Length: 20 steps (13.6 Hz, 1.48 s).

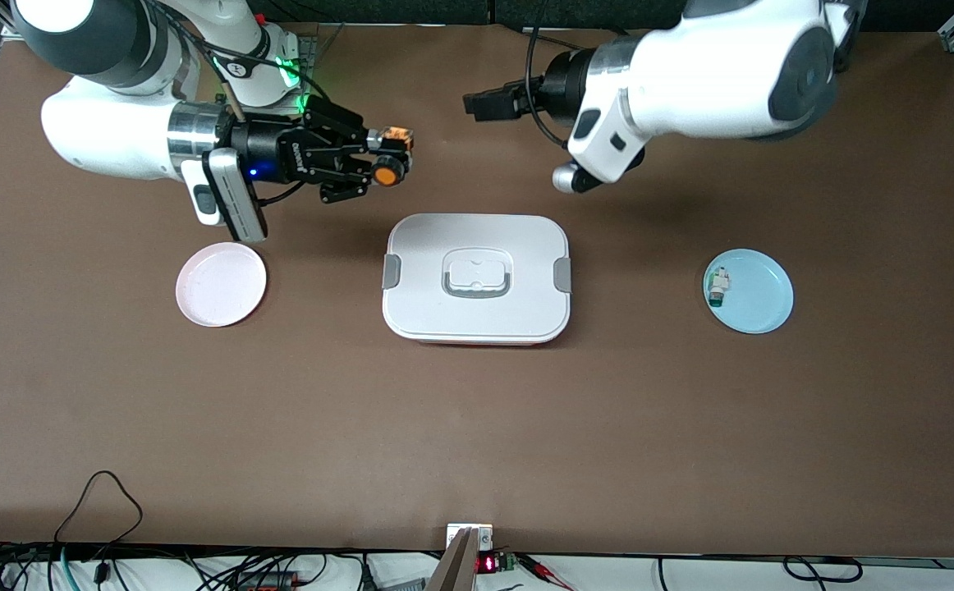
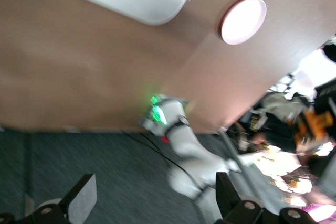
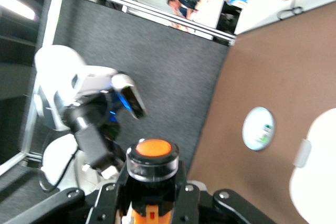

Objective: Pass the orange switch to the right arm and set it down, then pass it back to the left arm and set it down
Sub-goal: 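Lower the switch onto the white plate while the left gripper retracts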

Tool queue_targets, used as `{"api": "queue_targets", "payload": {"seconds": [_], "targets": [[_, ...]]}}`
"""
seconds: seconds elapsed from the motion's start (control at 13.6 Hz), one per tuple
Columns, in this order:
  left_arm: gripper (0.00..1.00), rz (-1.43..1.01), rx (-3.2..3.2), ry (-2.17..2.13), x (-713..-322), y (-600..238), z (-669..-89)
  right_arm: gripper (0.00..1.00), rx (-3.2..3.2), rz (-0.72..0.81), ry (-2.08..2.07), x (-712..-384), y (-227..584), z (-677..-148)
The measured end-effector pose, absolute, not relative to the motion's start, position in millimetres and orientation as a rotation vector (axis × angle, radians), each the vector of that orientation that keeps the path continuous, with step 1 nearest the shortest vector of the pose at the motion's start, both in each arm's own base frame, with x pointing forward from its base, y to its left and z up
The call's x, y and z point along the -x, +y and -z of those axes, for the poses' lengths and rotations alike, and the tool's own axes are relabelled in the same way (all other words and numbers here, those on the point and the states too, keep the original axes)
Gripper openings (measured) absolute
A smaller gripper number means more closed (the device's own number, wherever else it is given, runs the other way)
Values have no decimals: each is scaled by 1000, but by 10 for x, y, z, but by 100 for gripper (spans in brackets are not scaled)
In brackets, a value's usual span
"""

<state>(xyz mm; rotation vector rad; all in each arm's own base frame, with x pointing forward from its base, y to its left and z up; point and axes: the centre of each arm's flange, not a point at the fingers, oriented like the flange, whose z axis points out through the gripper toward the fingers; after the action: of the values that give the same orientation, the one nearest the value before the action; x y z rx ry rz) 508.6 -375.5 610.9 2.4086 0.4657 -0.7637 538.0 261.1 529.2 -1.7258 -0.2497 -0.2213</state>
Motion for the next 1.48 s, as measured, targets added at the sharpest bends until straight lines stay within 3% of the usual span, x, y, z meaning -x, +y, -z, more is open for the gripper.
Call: {"api": "queue_targets", "payload": {"seconds": [0.74,1.11,1.48], "targets": [[100,449,-2832,125,-5048,-3271,-6095,34,2248,-27,-601,-5502,1376,-4571],[100,387,-2969,152,-5020,-3046,-6165,34,2535,-149,-1030,-5574,1049,-4134],[100,359,-2990,180,-5354,-2127,-6218,34,2612,-238,-1582,-5673,913,-4011]]}}
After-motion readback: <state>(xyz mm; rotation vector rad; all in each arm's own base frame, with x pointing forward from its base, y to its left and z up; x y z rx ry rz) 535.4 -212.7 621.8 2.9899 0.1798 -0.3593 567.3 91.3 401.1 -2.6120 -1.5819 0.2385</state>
